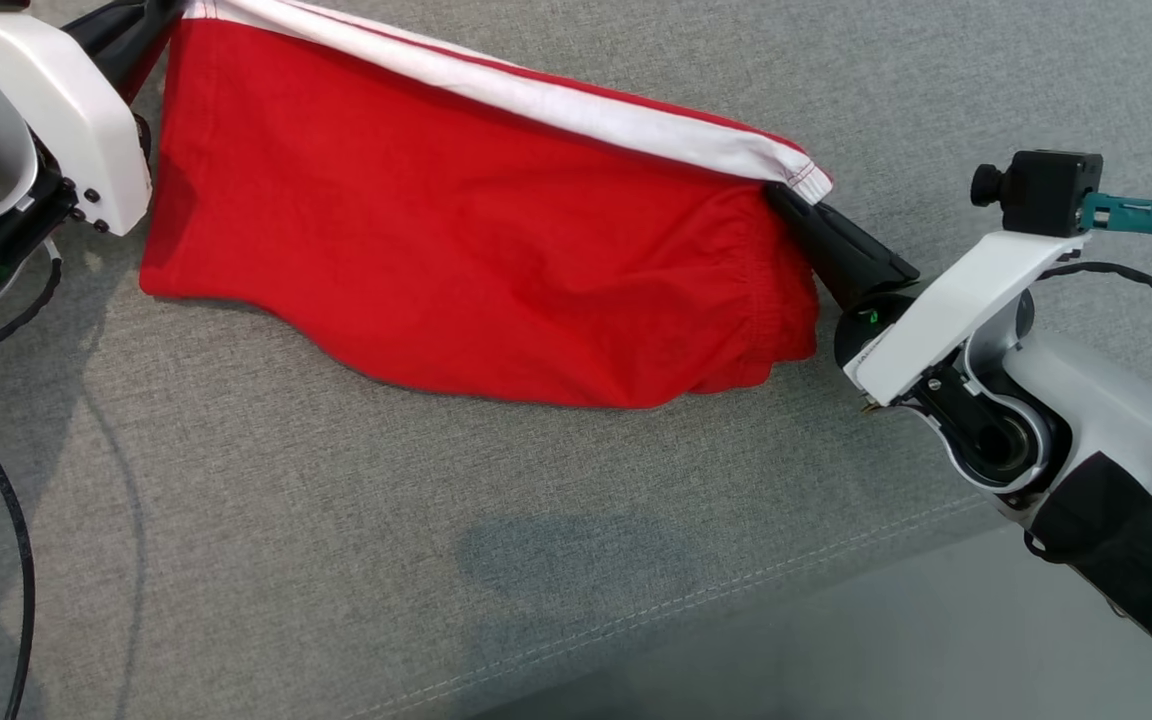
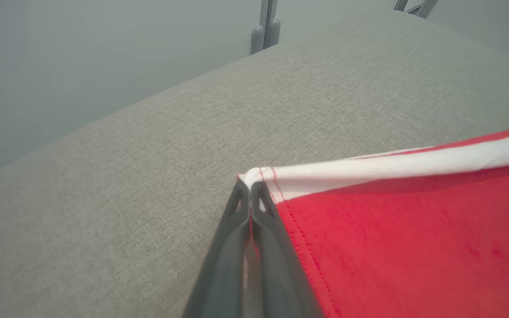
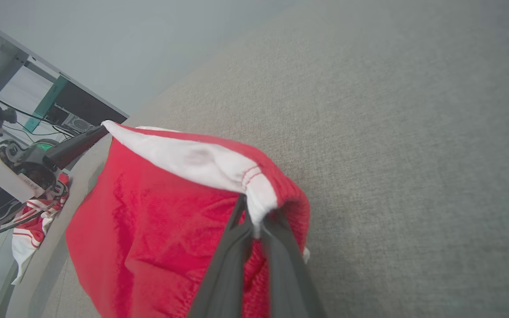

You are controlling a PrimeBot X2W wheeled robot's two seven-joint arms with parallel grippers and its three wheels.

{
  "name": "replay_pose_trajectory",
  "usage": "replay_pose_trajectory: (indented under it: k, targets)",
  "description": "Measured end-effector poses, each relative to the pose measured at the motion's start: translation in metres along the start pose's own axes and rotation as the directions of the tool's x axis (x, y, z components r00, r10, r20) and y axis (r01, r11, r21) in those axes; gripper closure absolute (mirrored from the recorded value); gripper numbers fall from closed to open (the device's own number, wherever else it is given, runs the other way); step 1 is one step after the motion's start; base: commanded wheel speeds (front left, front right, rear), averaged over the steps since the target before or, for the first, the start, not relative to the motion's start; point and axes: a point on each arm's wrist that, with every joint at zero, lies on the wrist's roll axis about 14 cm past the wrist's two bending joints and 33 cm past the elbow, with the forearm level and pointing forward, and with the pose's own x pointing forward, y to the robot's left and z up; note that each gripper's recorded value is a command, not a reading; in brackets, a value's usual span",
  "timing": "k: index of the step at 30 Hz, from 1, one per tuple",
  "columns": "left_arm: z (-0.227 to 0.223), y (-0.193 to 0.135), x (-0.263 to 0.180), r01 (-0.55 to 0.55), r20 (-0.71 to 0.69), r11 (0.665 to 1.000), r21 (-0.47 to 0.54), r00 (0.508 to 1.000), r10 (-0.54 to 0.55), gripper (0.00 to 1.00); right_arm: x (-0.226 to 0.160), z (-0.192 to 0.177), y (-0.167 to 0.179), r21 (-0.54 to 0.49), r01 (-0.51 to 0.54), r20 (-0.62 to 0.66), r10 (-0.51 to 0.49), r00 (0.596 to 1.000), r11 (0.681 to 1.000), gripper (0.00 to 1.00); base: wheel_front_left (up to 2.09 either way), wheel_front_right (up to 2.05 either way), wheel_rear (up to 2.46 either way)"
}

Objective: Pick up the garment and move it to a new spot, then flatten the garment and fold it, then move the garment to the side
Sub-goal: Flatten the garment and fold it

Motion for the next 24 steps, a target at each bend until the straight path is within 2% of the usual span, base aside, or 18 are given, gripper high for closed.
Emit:
replay_pose_trajectory:
  k: [9,10,11,12,13,14,24]
  targets:
    - [0.001,0.0,0.005,-0.01,0.036,1.0,0.01,0.999,0.009,1.0,0.003,0.0,-0.005,-0.021,0.017,0.011,-0.016,1.0,1.0,1.0,0.0,0.0,0.0]
    - [0.002,0.001,0.005,-0.012,0.036,1.0,0.014,0.999,0.011,1.0,0.004,0.002,-0.005,-0.026,0.015,0.015,-0.015,1.0,1.0,0.76,0.0,0.0,0.0]
    - [0.002,0.001,0.004,-0.014,0.036,1.0,0.02,0.999,0.014,1.0,0.005,0.005,-0.005,-0.03,0.017,0.022,-0.016,1.0,0.999,0.56,0.0,0.0,0.0]
    - [0.003,0.002,0.003,-0.016,0.036,1.0,0.022,0.999,0.016,0.73,0.005,0.006,-0.005,-0.032,0.02,0.027,-0.019,0.999,0.999,0.0,0.0,0.0,0.0]
    - [0.004,0.002,0.002,-0.018,0.037,1.0,0.023,0.999,0.017,0.25,0.006,0.007,-0.006,-0.034,0.021,0.028,-0.02,0.999,0.999,0.0,0.0,0.0,0.0]
    - [0.005,0.001,0.001,-0.018,0.042,1.0,0.023,0.999,0.017,0.0,0.005,0.007,-0.005,-0.036,0.021,0.028,-0.02,0.999,0.999,0.0,0.0,0.0,0.0]
    - [0.019,-0.018,-0.022,-0.011,0.141,1.0,0.013,0.99,0.009,0.0,-0.007,0.02,0.003,-0.092,0.017,0.063,-0.011,0.998,0.996,0.0,0.0,0.0,0.0]
